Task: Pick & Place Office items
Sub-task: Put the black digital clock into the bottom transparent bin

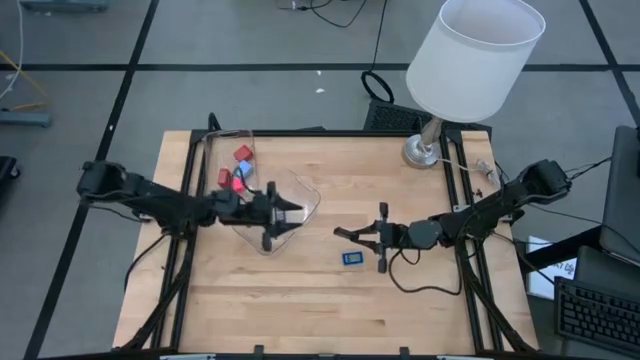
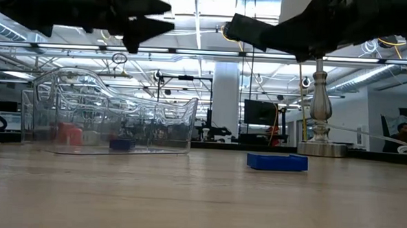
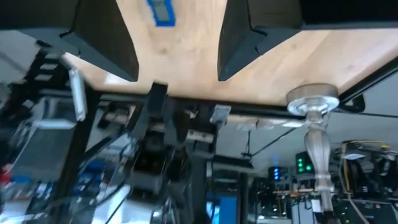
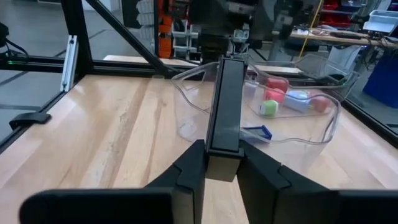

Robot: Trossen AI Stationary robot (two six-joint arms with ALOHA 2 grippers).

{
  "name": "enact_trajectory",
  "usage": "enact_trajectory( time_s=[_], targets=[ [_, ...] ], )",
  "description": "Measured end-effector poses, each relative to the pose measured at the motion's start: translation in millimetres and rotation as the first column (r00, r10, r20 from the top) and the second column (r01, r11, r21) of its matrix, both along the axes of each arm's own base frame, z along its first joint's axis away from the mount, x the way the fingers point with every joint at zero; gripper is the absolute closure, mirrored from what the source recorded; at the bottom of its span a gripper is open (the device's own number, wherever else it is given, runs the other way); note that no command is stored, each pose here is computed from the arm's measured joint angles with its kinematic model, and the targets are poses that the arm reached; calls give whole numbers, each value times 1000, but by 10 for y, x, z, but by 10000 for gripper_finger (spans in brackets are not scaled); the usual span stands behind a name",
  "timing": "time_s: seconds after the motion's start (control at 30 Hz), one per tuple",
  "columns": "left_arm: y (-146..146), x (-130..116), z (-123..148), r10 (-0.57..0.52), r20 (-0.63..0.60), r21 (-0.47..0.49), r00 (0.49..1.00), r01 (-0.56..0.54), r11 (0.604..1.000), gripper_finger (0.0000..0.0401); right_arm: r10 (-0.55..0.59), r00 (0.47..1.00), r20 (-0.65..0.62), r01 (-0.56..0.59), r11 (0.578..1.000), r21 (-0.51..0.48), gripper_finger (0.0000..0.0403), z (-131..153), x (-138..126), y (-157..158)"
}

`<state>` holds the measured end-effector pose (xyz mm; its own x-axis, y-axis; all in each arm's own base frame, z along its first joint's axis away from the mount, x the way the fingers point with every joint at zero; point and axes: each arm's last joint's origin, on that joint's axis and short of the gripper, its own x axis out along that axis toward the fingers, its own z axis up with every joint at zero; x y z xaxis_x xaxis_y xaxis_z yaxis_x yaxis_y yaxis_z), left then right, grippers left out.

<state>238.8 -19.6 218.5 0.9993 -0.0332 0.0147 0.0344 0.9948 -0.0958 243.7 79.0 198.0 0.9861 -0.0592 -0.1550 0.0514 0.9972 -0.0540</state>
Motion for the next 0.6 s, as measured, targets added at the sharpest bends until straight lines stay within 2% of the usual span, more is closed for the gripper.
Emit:
enact_trajectory(
  time_s=[0.13, 0.27, 0.4, 0.6],
  targets=[
    [-68, 200, -74, 7, -46, 41, 999, -5, 999, 148, 2, 1000, 3, -2, 1000, 2, 345, -4, 6, 3],
    [-105, 409, -108, 0, -99, 72, 995, 7, 997, 109, 29, 999, 22, -29, 999, 13, 335, 17, 9, 12],
    [-154, 600, -50, -99, -96, 56, 990, 104, 993, 84, 30, 999, 21, -30, 999, 13, 333, 16, 9, 12],
    [-203, 859, -32, -165, -96, 9, 982, 167, 986, 76, 30, 999, 21, -30, 999, 13, 344, 16, 9, 12]
  ],
)
